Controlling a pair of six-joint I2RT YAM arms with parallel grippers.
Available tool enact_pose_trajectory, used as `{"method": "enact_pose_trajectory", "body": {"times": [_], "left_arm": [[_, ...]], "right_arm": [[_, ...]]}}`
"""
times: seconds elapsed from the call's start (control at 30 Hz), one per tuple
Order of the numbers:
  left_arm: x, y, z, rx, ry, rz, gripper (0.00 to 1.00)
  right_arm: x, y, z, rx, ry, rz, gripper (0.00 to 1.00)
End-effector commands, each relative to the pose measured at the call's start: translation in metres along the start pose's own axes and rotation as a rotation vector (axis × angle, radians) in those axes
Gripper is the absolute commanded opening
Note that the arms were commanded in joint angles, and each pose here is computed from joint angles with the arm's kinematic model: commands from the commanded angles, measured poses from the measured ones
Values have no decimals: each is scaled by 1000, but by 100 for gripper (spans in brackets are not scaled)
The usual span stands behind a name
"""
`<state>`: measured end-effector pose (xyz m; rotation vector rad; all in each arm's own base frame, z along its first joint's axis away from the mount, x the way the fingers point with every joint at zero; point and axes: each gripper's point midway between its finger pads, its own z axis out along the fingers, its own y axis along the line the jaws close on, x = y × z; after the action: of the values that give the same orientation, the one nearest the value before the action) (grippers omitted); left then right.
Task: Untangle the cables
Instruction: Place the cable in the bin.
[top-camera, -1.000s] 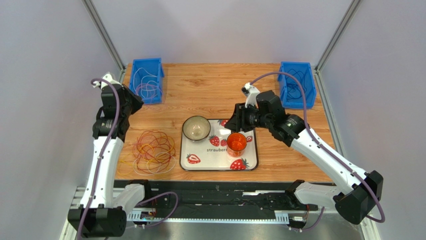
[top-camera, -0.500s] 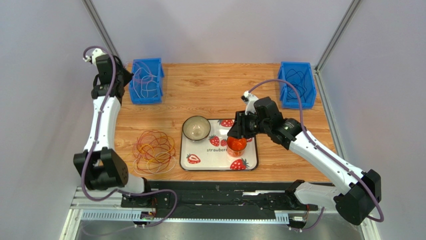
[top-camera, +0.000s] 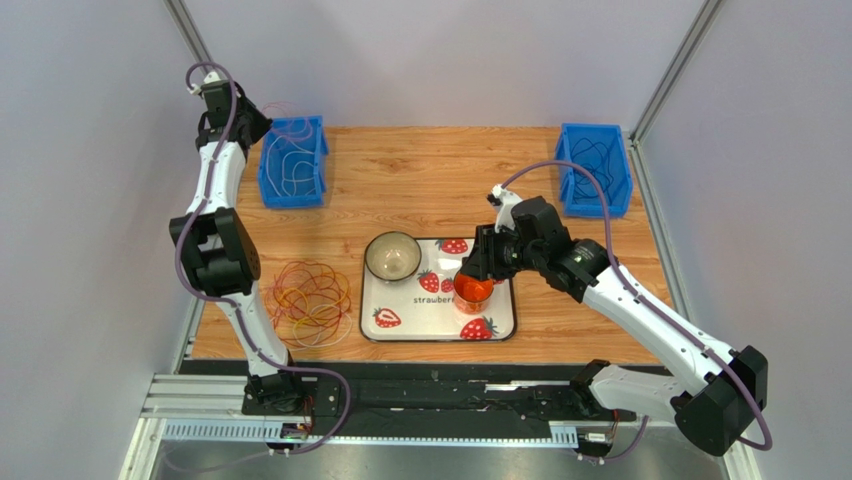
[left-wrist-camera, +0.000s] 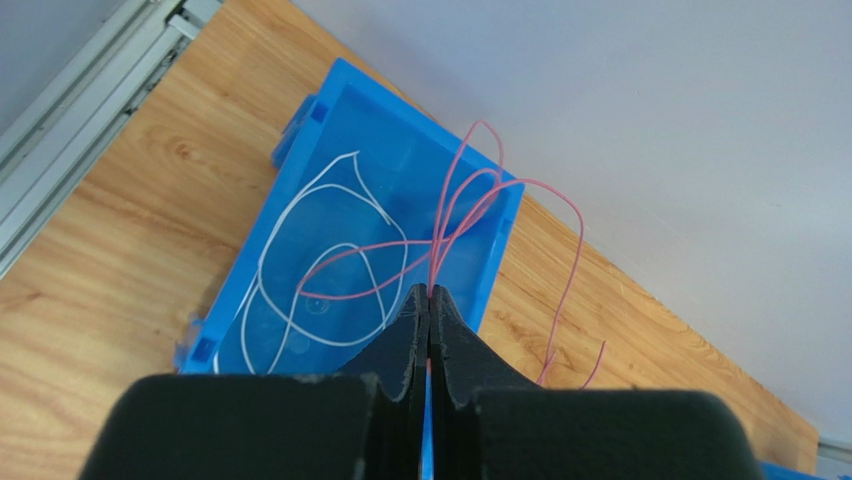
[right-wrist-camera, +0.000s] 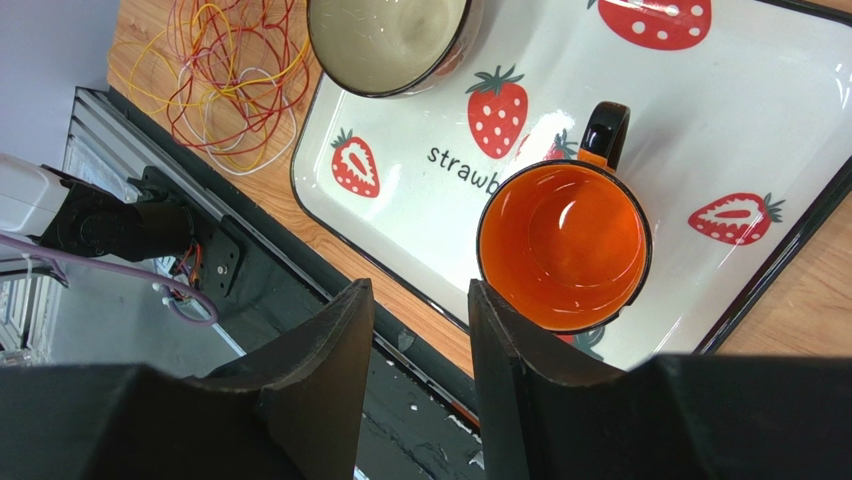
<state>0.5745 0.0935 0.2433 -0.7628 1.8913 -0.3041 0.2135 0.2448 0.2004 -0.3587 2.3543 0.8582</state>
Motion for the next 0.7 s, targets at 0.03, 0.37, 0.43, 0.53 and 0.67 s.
{"method": "enact_pose_trajectory", "body": {"times": [0.03, 0.37, 0.43, 0.53, 0.67], "left_arm": [[-18, -15, 15, 71, -31, 20, 0], [-18, -19, 29, 98, -16, 22, 0], [-19, -19, 29, 94, -18, 20, 0], [-19, -19, 27, 90, -21, 19, 1], [-20, -23, 24, 106, -16, 25, 26]], "right_arm": [[1, -2, -5, 12, -12, -17, 44], [3, -3, -3, 18, -4, -11, 44], [2, -3, -4, 16, -7, -10, 44], [3, -3, -4, 18, -4, -8, 44], [4, -4, -4, 18, -4, -9, 44]]}}
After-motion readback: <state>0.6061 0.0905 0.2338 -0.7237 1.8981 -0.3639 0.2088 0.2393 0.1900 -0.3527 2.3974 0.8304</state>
